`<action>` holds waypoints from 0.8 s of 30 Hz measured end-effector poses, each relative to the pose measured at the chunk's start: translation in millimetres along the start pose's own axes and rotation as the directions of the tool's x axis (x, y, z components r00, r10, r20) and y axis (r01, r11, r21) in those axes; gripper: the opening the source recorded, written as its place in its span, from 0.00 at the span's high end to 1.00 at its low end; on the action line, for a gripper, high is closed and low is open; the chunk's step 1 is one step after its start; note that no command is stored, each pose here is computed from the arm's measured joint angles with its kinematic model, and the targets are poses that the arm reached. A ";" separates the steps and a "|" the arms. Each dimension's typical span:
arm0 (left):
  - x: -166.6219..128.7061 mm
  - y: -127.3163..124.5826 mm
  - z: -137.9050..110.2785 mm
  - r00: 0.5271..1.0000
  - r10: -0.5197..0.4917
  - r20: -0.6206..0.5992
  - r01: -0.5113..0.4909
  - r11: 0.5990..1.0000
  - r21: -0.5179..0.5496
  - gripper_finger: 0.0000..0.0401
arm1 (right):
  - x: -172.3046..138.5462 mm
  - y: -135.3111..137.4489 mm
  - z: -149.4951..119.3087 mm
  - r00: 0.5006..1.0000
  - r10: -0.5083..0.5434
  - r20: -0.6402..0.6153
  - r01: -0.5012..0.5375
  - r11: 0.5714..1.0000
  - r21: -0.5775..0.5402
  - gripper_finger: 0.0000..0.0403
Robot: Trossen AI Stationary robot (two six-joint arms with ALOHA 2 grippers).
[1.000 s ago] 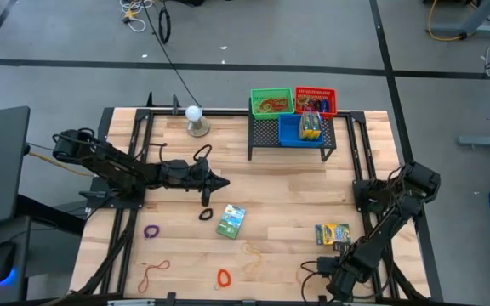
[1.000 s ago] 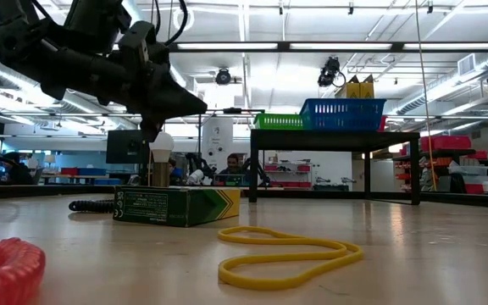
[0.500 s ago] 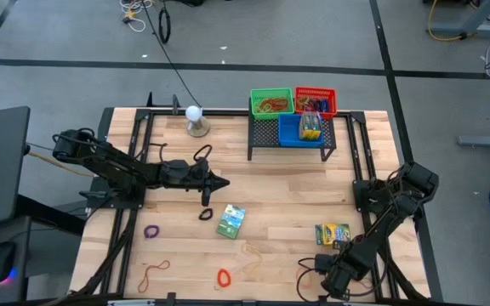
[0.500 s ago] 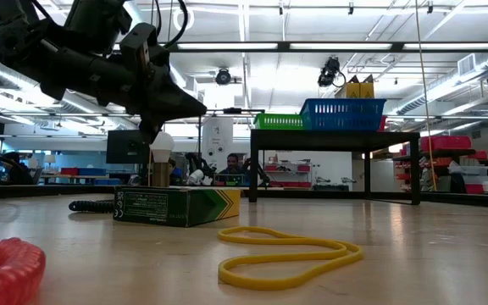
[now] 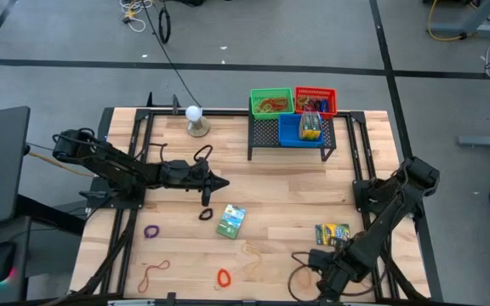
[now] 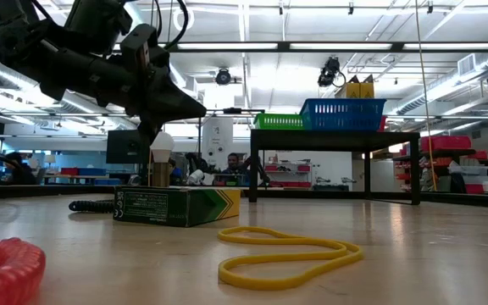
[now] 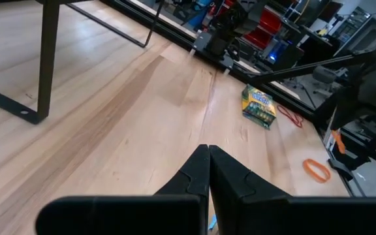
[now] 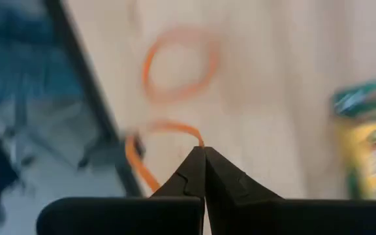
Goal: Pick & Place Office Desk Supplies
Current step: Put the orange rubber band into the green bin
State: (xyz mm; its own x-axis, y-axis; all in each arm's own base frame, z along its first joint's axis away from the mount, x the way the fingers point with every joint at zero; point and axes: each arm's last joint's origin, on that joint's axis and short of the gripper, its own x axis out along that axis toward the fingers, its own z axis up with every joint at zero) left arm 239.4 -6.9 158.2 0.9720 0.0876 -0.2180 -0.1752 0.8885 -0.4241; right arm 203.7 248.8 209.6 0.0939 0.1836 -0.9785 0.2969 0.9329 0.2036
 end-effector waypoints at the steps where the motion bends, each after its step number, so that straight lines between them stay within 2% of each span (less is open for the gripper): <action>1: 0.0 -0.2 0.3 1.000 -0.002 0.003 0.002 1.000 -0.004 0.98 | -4.5 -0.4 5.8 0.999 -0.015 0.033 0.015 1.000 0.023 1.00; 6: 0.0 -0.8 0.2 1.000 -0.021 -0.004 0.021 1.000 -0.007 0.98 | -19.2 -7.1 41.9 0.973 -0.060 0.221 0.022 0.985 0.174 1.00; 9: -0.1 -2.3 -0.6 0.998 -0.060 -0.025 0.059 0.997 -0.041 0.94 | -24.4 -18.1 65.1 0.944 -0.112 0.309 0.027 0.964 0.265 1.00; 12: 0.0 -4.0 -0.9 0.994 -0.099 -0.044 0.094 0.991 -0.094 0.87 | -27.4 -34.0 87.2 0.914 -0.178 0.363 0.032 0.926 0.376 1.00; 15: 3.3 -10.1 0.1 0.991 -0.128 -0.049 0.121 0.985 -0.120 0.79 | -31.4 -47.0 109.9 0.871 -0.217 0.440 -0.023 0.878 0.477 1.00; 20: 15.7 -28.2 2.1 0.980 -0.189 -0.070 0.176 0.971 -0.163 0.67 | -40.1 -61.7 144.3 0.774 -0.236 0.587 -0.160 0.825 0.543 1.00; 24: 22.2 -38.3 3.6 0.984 -0.172 -0.052 0.161 0.972 -0.172 0.59 | -46.4 -74.7 164.6 0.721 -0.255 0.645 -0.188 0.824 0.535 1.00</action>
State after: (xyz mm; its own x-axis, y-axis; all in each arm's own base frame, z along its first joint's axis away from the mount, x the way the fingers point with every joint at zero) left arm 268.2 -37.3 172.8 0.9782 -0.0904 -0.1868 -0.0404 0.7999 -0.5988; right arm 333.6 119.6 245.2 0.6047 -0.3047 -0.7358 0.7355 0.5680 0.3692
